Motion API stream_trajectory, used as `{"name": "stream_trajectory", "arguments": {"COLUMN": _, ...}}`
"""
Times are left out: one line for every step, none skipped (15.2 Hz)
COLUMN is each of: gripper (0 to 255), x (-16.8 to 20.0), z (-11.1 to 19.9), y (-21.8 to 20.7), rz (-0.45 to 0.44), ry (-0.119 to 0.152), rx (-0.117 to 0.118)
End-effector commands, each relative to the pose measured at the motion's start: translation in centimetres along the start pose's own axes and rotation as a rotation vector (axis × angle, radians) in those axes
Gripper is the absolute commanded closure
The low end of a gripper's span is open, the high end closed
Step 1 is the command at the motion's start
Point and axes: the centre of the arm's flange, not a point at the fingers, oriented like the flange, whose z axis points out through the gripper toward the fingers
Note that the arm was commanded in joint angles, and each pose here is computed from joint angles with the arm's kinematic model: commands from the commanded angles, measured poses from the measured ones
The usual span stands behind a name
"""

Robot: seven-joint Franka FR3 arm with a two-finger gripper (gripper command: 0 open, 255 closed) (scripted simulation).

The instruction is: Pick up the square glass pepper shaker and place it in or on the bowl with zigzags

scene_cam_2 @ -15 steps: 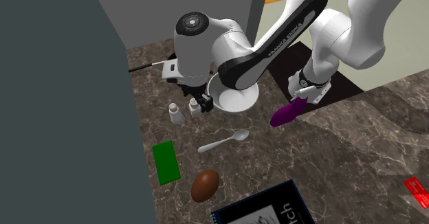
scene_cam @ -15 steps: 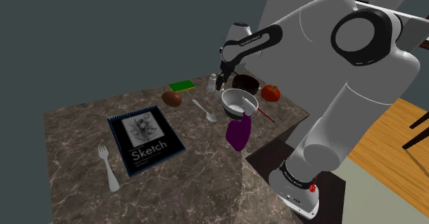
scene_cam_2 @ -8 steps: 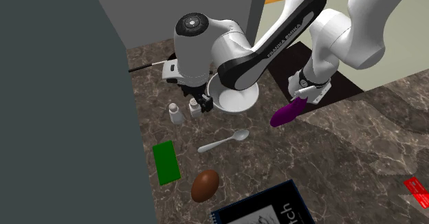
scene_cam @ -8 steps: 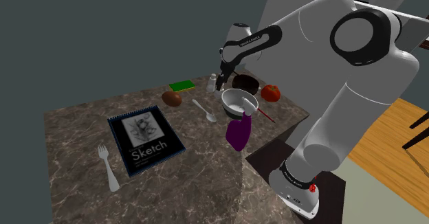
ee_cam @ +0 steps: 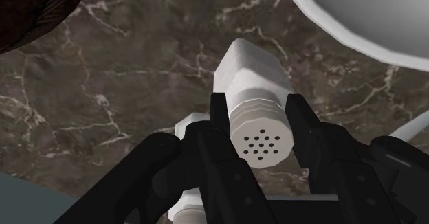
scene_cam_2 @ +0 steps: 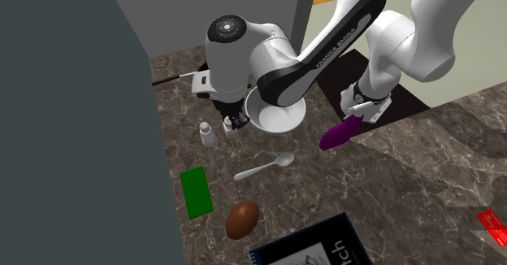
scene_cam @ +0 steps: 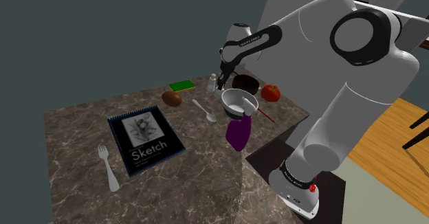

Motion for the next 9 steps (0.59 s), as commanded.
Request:
{"name": "stream_trajectory", "arguments": {"gripper": 255, "x": 0.0, "z": 0.0, "y": 0.0, "rz": 0.000, "ry": 0.000, "rx": 0.000}}
{"name": "stream_trajectory", "arguments": {"gripper": 255, "x": 0.0, "z": 0.0, "y": 0.0, "rz": 0.000, "ry": 0.000, "rx": 0.000}}
{"name": "stream_trajectory", "arguments": {"gripper": 255, "x": 0.0, "z": -0.5, "y": 0.0, "rz": 0.000, "ry": 0.000, "rx": 0.000}}
{"name": "stream_trajectory", "arguments": {"gripper": 255, "x": 0.0, "z": -1.0, "y": 0.1, "rz": 0.000, "ry": 0.000, "rx": 0.000}}
{"name": "stream_trajectory", "arguments": {"gripper": 255, "x": 0.1, "z": -1.6, "y": 0.1, "rz": 0.000, "ry": 0.000, "rx": 0.000}}
{"name": "stream_trajectory", "arguments": {"gripper": 255, "x": 0.1, "z": -2.1, "y": 0.1, "rz": 0.000, "ry": 0.000, "rx": 0.000}}
{"name": "stream_trajectory", "arguments": {"gripper": 255, "x": 0.1, "z": -2.6, "y": 0.1, "rz": 0.000, "ry": 0.000, "rx": 0.000}}
{"name": "stream_trajectory", "arguments": {"gripper": 255, "x": 0.2, "z": -3.1, "y": 0.2, "rz": 0.000, "ry": 0.000, "rx": 0.000}}
{"name": "stream_trajectory", "arguments": {"gripper": 255, "x": 0.2, "z": -3.7, "y": 0.2, "rz": 0.000, "ry": 0.000, "rx": 0.000}}
